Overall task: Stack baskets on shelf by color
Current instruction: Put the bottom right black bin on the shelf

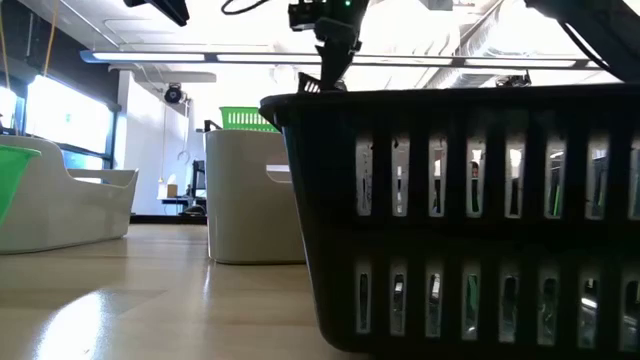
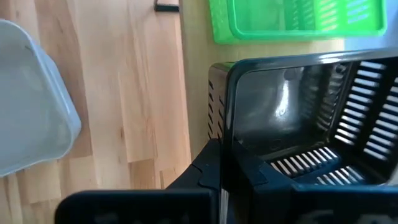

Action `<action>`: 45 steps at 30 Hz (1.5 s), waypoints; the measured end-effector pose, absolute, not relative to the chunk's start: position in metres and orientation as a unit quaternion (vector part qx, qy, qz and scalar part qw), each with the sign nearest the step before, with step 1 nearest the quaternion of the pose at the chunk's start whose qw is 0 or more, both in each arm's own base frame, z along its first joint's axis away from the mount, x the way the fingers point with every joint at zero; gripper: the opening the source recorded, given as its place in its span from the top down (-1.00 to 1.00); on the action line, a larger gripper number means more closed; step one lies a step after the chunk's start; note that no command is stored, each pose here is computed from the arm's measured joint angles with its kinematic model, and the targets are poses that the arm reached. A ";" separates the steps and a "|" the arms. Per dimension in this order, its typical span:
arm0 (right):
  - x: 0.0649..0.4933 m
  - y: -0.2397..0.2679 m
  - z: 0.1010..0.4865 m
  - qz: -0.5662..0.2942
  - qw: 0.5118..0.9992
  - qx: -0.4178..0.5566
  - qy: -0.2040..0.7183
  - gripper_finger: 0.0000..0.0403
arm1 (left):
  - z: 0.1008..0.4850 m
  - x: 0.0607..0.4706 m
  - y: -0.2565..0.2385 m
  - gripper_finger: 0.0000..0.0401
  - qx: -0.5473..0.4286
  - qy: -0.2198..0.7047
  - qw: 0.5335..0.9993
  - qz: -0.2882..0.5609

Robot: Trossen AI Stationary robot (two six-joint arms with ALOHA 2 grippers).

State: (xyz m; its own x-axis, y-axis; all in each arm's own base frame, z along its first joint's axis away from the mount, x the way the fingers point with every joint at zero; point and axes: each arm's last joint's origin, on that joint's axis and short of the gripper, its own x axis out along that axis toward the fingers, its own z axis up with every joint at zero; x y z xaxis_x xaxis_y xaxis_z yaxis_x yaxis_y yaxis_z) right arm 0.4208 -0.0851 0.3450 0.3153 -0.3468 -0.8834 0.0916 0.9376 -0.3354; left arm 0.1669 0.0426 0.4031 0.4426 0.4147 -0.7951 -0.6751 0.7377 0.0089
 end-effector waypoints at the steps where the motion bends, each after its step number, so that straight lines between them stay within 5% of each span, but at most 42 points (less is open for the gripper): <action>1: 0.421 -0.087 0.345 -0.139 0.803 -0.109 0.570 1.00 | 0.403 0.167 0.043 0.68 -0.157 0.415 0.835 0.326; 31: 0.421 -0.106 0.334 -0.126 0.797 -0.083 0.585 1.00 | 0.403 0.167 0.043 0.68 -0.167 0.411 0.833 0.331; 45: 0.425 -0.107 0.334 -0.131 0.805 -0.085 0.573 0.63 | 0.403 0.167 0.043 0.68 -0.167 0.411 0.833 0.331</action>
State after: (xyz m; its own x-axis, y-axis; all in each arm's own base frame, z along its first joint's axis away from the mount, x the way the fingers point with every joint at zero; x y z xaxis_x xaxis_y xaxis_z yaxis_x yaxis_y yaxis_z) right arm 0.4247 -0.1069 0.3337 0.3092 -0.3088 -0.8994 0.1141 0.9510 -0.2873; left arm 0.1670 0.0426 0.4031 0.4431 0.4141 -0.7951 -0.6883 0.7254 -0.0058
